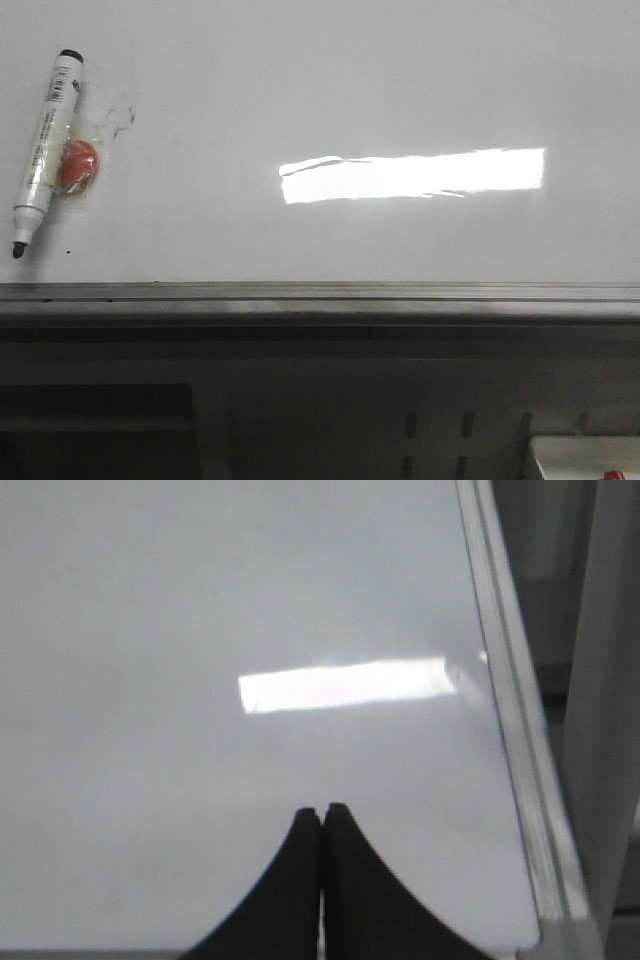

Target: Write number 4 on whiteboard

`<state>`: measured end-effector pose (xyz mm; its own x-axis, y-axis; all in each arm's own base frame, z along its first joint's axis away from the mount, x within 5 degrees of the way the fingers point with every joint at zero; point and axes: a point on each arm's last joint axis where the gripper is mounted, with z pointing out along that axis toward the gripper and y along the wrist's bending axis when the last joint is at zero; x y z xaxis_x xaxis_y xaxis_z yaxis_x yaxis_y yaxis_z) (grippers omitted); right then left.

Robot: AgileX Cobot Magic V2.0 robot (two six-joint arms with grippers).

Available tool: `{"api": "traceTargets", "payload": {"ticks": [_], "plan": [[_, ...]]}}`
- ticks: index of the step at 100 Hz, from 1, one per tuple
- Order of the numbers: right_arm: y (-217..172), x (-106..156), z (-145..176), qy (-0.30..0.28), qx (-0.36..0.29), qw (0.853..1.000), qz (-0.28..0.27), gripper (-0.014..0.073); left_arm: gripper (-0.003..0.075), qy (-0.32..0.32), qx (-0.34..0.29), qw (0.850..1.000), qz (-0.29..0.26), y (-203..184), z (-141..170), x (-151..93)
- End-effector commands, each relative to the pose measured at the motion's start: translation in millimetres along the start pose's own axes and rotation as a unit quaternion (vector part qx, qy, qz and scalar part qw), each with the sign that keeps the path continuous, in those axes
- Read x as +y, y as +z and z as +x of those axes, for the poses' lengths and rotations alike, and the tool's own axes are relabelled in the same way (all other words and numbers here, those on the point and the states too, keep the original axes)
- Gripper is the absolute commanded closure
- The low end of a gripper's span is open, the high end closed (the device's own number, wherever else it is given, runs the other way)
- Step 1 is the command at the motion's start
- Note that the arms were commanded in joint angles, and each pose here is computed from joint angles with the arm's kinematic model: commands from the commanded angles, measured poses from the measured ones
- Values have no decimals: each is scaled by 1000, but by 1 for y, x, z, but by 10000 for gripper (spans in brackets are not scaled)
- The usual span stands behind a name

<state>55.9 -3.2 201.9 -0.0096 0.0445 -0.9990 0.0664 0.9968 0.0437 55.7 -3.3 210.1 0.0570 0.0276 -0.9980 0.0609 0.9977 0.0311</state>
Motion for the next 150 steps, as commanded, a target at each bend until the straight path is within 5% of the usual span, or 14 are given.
{"api": "traceTargets", "payload": {"ticks": [1, 36, 43, 55, 62, 87, 112, 150], "plan": [[-2, 1, -20, 16, -18, 1000, 0, 659, 741, -1, -18, 1000, -1, 1, -19, 1], [16, 5, -52, 17, 105, 994, -10, 659, 734, 46, 42, 998, -8, 23, -63, 4], [18, 5, -53, 17, 100, 995, -9, 659, 660, 46, 48, 998, -5, 27, -62, 3], [19, 4, -56, 17, 84, 996, -7, 659, 405, 37, 32, 999, 2, 34, -65, 2], [19, 4, -56, 17, 83, 996, -7, 659, 347, 12, 17, 1000, 6, 40, -66, 1], [19, 4, -56, 17, 81, 997, -6, 659, 344, -3, 55, 993, 104, 58, -62, -21], [19, 4, -56, 17, 81, 997, -6, 659, 344, -33, 92, 955, 281, 59, -60, -70], [19, 4, -56, 17, 81, 997, -6, 659, 344, -80, 165, 950, 255, 91, -32, -89]]}}
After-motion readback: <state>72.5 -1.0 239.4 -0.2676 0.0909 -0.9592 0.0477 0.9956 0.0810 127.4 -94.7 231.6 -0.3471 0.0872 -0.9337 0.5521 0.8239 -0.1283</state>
